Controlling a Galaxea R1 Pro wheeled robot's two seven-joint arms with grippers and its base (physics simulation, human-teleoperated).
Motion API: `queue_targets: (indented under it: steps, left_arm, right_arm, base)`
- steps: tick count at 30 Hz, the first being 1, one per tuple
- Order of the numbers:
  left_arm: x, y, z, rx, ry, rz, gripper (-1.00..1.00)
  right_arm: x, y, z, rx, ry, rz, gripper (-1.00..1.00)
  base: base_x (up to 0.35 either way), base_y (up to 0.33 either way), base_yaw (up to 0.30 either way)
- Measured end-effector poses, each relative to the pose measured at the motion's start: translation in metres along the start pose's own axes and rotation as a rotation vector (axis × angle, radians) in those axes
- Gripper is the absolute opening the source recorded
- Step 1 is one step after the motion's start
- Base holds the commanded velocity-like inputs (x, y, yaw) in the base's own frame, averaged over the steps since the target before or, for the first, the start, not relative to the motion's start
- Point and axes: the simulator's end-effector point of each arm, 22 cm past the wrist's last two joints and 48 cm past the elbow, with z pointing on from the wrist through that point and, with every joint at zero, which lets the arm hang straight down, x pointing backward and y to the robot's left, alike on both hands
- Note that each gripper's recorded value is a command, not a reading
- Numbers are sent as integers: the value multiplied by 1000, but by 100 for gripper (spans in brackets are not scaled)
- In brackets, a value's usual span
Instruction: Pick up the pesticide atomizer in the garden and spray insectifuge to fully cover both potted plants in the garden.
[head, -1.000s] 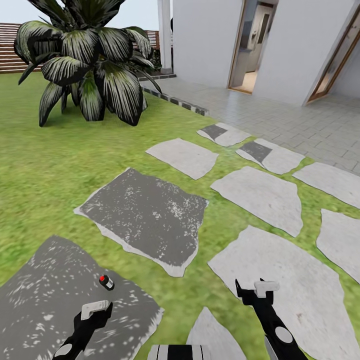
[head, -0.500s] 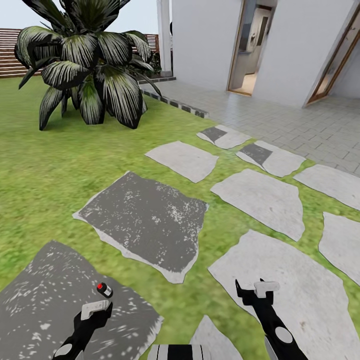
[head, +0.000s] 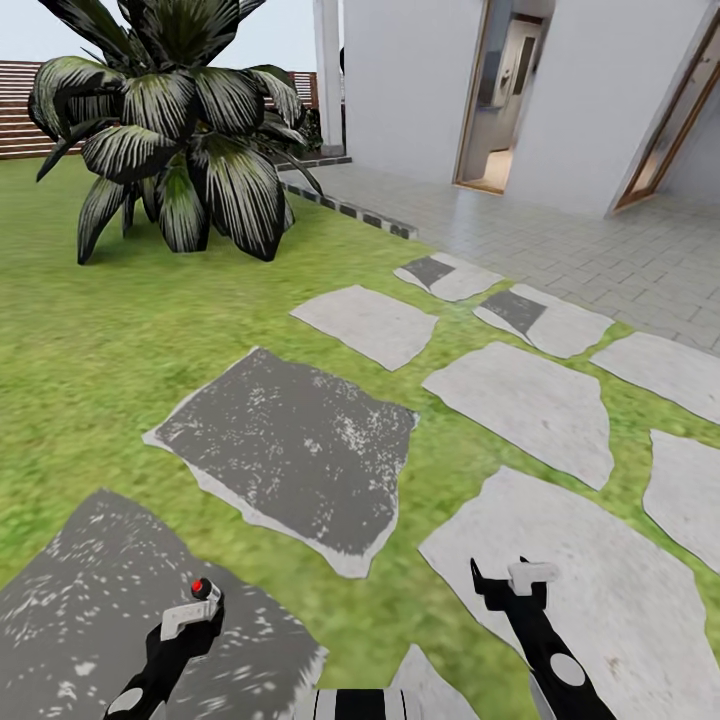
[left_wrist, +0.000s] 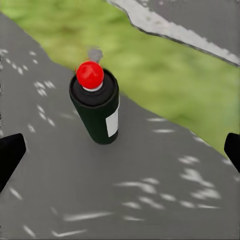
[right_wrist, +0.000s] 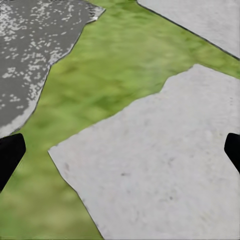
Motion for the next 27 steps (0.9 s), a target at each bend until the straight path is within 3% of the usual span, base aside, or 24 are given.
queue_targets:
  steps: [15,27]
  left_arm:
    - [-6,0,1,0,-12,1,100]
    - [15,5,6,-9,-11,16,100]
  right_arm:
    - [0,0,0,0,0,0,100]
    - [34,2,4,-3,61,-2,100]
  base:
    - [29,23,0]
    - [0,0,0]
